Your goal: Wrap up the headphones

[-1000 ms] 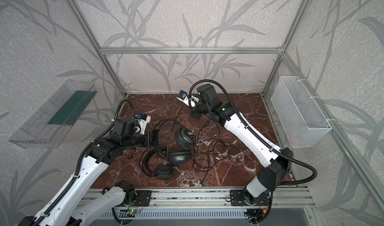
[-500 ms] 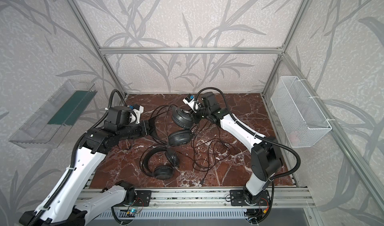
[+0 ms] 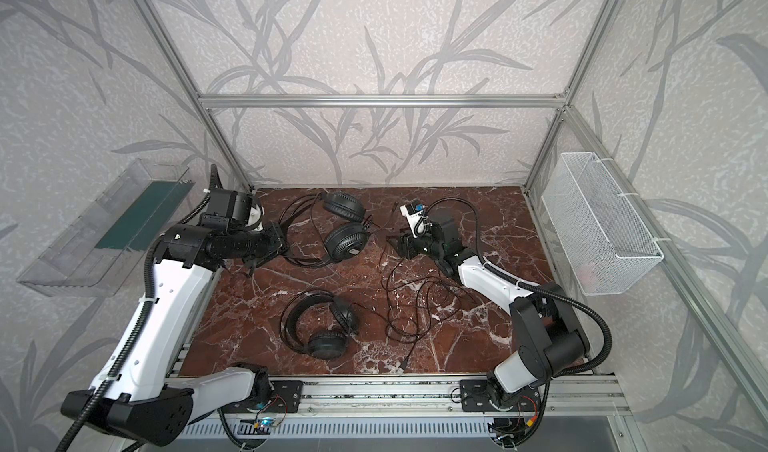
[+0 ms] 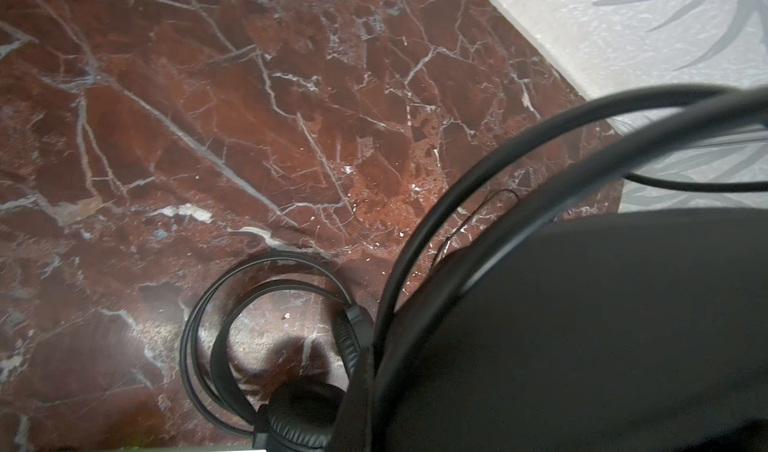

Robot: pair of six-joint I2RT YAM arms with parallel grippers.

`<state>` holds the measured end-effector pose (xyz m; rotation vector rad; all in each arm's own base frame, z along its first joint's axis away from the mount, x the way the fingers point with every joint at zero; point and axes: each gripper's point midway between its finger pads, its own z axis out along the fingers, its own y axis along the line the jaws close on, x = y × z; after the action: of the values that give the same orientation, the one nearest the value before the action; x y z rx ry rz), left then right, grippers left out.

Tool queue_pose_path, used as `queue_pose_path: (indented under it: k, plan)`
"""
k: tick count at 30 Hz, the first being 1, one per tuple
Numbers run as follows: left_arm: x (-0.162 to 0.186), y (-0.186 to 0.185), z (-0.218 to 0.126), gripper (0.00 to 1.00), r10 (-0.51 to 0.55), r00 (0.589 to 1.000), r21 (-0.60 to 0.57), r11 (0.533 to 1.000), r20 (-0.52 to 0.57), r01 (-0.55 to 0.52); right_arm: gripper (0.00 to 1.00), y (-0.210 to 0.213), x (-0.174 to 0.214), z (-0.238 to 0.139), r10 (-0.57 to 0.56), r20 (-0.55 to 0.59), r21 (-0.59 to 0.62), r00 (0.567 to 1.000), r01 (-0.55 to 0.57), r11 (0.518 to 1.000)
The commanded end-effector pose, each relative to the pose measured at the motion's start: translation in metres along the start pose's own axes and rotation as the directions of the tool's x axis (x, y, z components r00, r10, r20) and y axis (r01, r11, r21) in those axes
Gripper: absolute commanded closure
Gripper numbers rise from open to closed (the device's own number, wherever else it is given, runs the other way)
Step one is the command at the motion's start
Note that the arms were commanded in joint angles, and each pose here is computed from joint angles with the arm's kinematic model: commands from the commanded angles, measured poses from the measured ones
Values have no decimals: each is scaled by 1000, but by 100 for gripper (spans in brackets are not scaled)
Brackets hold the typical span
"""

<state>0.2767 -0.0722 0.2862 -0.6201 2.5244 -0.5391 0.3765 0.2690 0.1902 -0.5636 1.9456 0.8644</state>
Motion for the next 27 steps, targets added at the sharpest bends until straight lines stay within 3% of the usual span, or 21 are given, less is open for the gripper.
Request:
queue_pose_path:
  k: [1,6,10,16,27]
  plan:
    - [-4,-10,-8,100,-46,999,47,998,-8,46,37,-3,-7,0,32,90,8,995,-33,999]
    - [0,-8,3,100,-106,993,33,994,-58,108,37,15,14,4,27,42,-32,999,-26,999]
    - [-3,-8,0,100,-121,992,33,992,-45,122,36,33,51,14,-67,-27,20,997,68,998]
    - [-6,-8,-2,100,-152,988,38,987,-35,153,36,28,79,17,57,0,60,998,-57,997]
    - [-6,-8,2,100,-184,982,34,982,-50,186,37,22,136,43,20,-145,98,989,-5,995]
